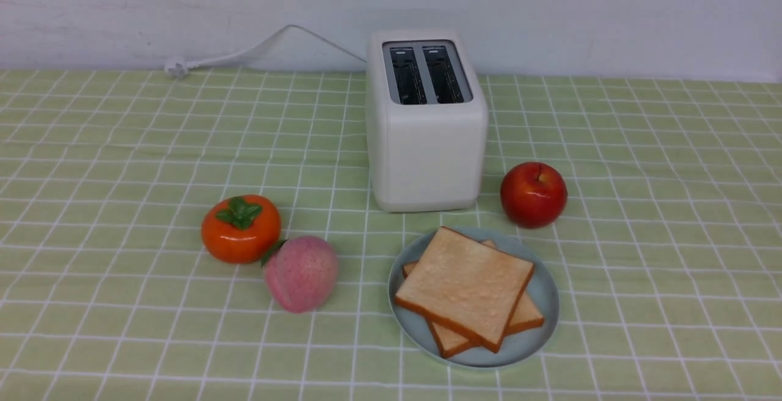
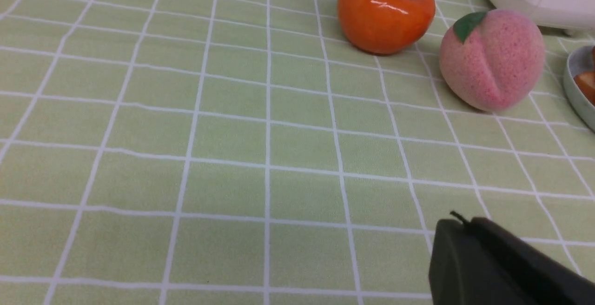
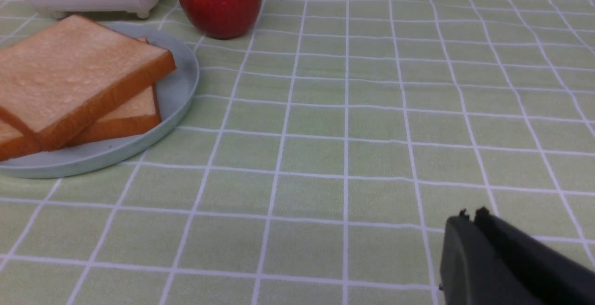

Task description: Take toasted bread from bread machine on green coffee tablecloth place on plate.

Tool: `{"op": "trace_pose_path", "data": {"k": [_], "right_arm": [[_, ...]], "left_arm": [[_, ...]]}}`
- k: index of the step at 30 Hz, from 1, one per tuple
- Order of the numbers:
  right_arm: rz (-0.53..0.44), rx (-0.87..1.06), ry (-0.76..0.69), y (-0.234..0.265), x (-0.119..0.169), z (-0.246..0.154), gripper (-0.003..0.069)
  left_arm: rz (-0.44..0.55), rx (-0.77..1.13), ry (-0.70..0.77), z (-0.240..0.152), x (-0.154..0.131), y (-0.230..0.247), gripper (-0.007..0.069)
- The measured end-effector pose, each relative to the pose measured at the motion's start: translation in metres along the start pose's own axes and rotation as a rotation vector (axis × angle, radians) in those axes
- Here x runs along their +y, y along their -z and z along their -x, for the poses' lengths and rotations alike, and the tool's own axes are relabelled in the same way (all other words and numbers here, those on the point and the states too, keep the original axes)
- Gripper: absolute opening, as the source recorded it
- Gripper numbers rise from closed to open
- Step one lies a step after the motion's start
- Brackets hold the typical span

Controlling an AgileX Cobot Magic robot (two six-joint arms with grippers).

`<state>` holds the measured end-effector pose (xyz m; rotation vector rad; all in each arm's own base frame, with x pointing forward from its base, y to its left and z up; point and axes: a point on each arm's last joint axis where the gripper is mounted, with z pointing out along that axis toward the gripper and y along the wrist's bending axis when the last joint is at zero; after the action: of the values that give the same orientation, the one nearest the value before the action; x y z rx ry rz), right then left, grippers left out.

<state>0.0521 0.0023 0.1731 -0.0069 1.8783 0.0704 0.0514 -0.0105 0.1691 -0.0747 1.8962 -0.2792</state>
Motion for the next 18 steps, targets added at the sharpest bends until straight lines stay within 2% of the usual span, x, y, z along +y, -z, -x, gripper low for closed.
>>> {"op": "trace_pose_path", "data": {"k": [18], "right_arm": [[0.0,0.0,0.0,0.0,0.0,0.0,0.0031]], "left_arm": [[0.001,0.0,0.001,0.0,0.0001,0.0,-0.0012]]}}
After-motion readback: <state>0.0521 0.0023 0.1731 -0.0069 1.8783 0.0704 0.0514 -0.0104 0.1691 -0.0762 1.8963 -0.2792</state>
